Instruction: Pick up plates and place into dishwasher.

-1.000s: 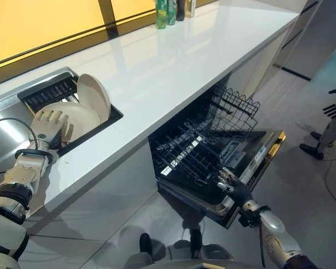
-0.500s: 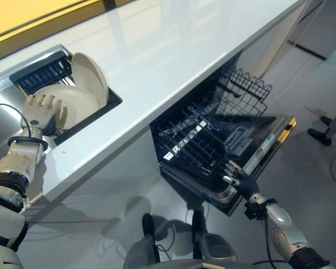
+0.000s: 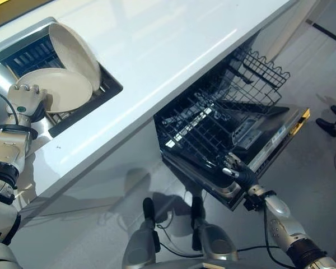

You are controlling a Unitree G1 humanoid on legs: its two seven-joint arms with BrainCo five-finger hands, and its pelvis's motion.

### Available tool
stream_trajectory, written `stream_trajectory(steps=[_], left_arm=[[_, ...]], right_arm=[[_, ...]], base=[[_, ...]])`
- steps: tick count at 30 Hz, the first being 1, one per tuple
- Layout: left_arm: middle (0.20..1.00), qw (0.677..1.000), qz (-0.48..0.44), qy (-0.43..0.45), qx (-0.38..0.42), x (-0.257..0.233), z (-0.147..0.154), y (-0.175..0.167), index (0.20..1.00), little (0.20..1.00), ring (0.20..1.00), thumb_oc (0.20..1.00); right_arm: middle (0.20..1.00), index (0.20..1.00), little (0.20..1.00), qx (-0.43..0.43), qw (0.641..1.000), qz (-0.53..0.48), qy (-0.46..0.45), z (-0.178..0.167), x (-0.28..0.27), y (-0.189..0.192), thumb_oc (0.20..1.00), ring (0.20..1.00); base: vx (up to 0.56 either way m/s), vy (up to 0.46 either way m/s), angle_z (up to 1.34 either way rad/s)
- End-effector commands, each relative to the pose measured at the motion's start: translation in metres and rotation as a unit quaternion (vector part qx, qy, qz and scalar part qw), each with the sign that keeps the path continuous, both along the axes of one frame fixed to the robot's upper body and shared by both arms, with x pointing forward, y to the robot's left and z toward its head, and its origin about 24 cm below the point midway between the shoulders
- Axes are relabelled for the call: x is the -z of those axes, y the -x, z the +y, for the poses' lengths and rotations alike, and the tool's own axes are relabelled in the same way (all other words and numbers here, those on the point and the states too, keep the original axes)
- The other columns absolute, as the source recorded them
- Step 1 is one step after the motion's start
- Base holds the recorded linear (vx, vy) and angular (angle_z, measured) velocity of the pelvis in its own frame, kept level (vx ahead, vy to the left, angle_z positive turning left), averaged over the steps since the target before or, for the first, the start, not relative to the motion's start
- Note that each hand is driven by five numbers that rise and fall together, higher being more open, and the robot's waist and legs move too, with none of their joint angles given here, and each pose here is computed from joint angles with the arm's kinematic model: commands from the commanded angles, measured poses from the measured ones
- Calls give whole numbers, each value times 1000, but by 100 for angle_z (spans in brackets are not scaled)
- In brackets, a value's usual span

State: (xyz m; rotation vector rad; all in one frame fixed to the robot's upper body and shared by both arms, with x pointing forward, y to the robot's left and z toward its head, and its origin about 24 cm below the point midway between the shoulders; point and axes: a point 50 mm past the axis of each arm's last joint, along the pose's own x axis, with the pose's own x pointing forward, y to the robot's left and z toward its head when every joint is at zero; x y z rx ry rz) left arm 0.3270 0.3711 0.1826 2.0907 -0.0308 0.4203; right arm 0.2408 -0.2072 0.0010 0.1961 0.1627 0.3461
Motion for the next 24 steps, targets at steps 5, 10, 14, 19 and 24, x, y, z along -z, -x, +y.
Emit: stream_trajectory(steps=[5,10,14,19,24], left_arm=[[200,999,19,-2,51,-1,-23,-13,200,200,200,200],[200,997,27,-22,75,0,-27,-9,200,200,200,200],[200,995,38,-35,90,2,-32,-8,200,200,200,200],[200,992,68,-53,97,-3,-37,-9,200,200,200,200],[200,990,84,-68,87,-14,-41,-11,200,200,200,200]], right_arm=[[1000,1000,1000,-7,997,-71,-25,7,-21,-7,1000,1000],[1000,1000,1000,-7,998,-55,-34,12,-12,1,1000,1000],[1000,1000,1000,-7,998,-45,-42,16,-7,5,1000,1000],[1000,1000,1000,-9,998,-38,-51,22,-4,7,1000,1000],[1000,1000,1000,-20,997,-57,-55,28,-10,4,1000,1000]], base=[[57,-37,-1],[64,-58,2],[56,-59,1],[45,-70,0],[11,-81,0]])
